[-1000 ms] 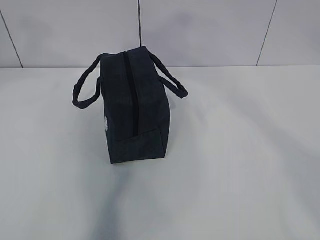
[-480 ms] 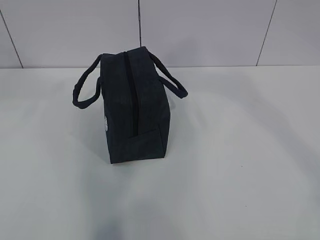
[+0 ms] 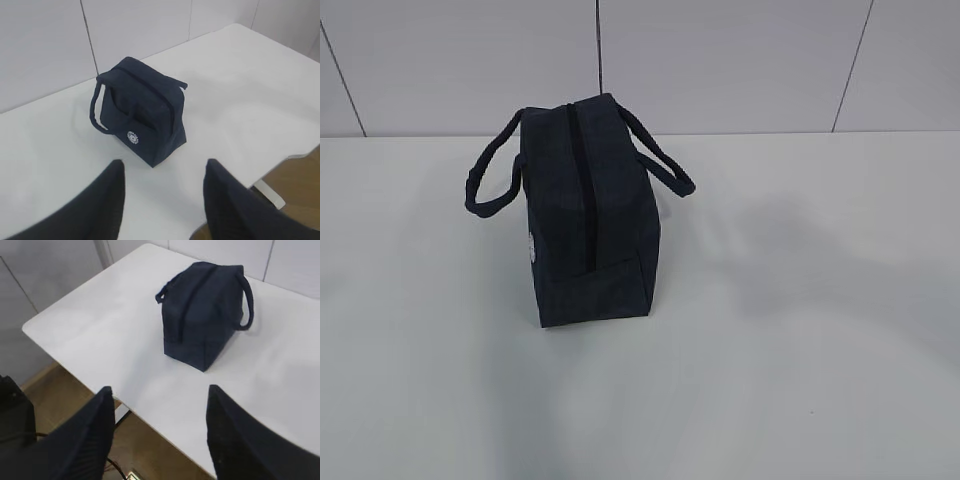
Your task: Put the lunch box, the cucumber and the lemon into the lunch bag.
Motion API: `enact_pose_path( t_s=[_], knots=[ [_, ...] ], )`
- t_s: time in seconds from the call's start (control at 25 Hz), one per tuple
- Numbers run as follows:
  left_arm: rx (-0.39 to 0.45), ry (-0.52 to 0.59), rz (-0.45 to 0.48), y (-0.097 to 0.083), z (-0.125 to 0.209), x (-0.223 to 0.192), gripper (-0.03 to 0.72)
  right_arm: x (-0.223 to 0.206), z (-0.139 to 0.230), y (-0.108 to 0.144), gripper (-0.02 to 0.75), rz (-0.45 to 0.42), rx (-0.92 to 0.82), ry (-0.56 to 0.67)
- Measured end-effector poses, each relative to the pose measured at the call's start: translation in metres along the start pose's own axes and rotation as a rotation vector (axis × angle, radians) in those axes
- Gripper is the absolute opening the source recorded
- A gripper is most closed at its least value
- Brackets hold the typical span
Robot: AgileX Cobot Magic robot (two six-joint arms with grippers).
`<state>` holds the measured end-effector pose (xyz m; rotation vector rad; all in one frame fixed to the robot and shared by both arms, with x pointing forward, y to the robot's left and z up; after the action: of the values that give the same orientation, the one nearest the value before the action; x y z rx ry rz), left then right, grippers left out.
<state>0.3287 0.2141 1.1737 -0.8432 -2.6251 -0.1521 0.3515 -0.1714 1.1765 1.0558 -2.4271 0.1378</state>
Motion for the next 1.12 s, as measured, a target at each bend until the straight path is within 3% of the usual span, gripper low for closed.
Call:
enact_pose_path(
  t_s=[0.32, 0.48, 0.72, 1.12],
  knots=[
    [-0.037, -0.002, -0.058, -0.008, 0.059, 0.036, 0.37, 0.035, 0.09, -0.007, 0.445, 0.133, -0.018, -0.025],
    [-0.042, -0.016, -0.104, -0.004, 0.081, 0.043, 0.344, 0.035, 0.126, -0.019, 0.445, 0.207, 0.002, 0.041],
    [-0.021, 0.0, -0.132, 0.0, 0.119, 0.035, 0.331, 0.021, 0.171, -0.029, 0.445, 0.236, -0.003, 0.132],
    [0.054, 0.191, -0.158, 0.016, 0.175, -0.005, 0.33, 0.008, 0.211, -0.038, 0.445, 0.283, -0.027, 0.091]
  ],
)
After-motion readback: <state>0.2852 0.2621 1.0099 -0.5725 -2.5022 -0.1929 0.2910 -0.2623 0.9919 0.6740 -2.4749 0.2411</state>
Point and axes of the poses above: a point on each arm's last joint axis where the gripper is mounted, x pointing back along that axis away from the gripper, y along the wrist's bending axis when the last joint is at zero, z = x × y, the point moved 10 cm from there along -x, pointing out along that axis toward the gripper
